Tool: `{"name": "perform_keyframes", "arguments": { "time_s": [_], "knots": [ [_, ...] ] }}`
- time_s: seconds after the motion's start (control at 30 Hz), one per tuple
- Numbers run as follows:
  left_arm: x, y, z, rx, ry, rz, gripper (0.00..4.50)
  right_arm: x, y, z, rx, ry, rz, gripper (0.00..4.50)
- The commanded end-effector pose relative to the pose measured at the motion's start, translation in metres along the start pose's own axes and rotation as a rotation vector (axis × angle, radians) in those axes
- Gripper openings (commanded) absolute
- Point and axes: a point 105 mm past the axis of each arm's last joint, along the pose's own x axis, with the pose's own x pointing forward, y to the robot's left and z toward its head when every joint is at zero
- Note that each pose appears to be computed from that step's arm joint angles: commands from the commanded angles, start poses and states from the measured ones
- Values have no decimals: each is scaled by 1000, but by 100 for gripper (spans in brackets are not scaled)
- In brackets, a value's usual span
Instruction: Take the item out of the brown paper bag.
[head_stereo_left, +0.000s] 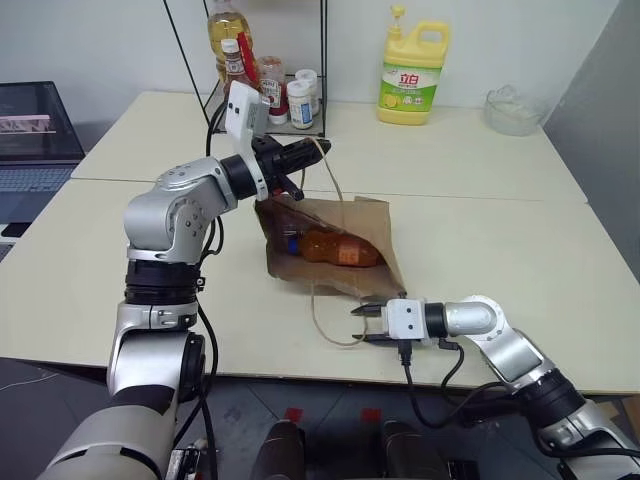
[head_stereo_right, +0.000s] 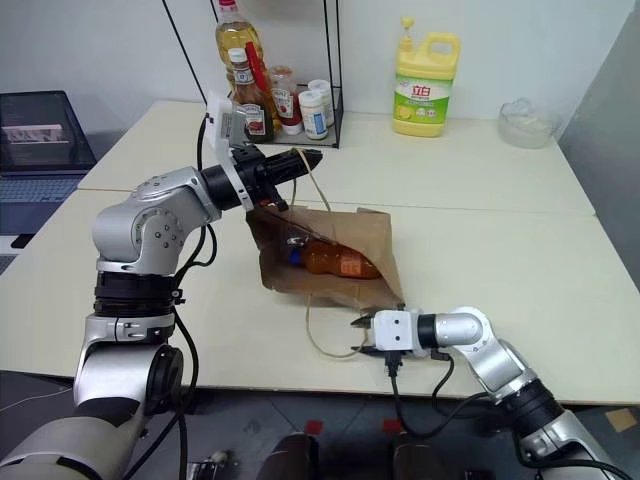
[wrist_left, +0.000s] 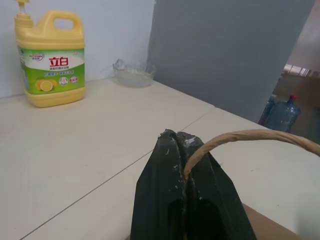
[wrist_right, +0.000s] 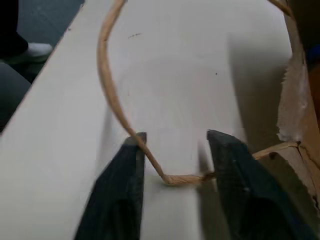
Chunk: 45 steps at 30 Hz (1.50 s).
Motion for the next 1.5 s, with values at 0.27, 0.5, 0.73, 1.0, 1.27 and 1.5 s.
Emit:
{"name": "perform_keyframes", "arguments": {
  "time_s": [0.27, 0.5, 0.73, 1.0, 1.27, 1.5],
  "knots": [
    [1, -5, 13, 32, -38, -21, 0, -45, 7, 47, 181, -67, 31, 446],
    [2, 0, 15, 32, -50, -3, 0, -51, -30, 84, 244, -174, -191, 446],
    [8, 2, 17, 34, -65, 11, 0, -18, -54, 107, 327, -206, -380, 446],
    [11, 2, 21, 38, -84, 19, 0, 11, -77, 103, 306, -122, -542, 446],
    [11, -1, 19, 36, -93, 15, 0, 19, -96, 93, -21, 72, -619, 446],
    [10, -1, 19, 35, -97, 18, 0, 21, -94, 90, -225, 143, -592, 446]
  ]
}}
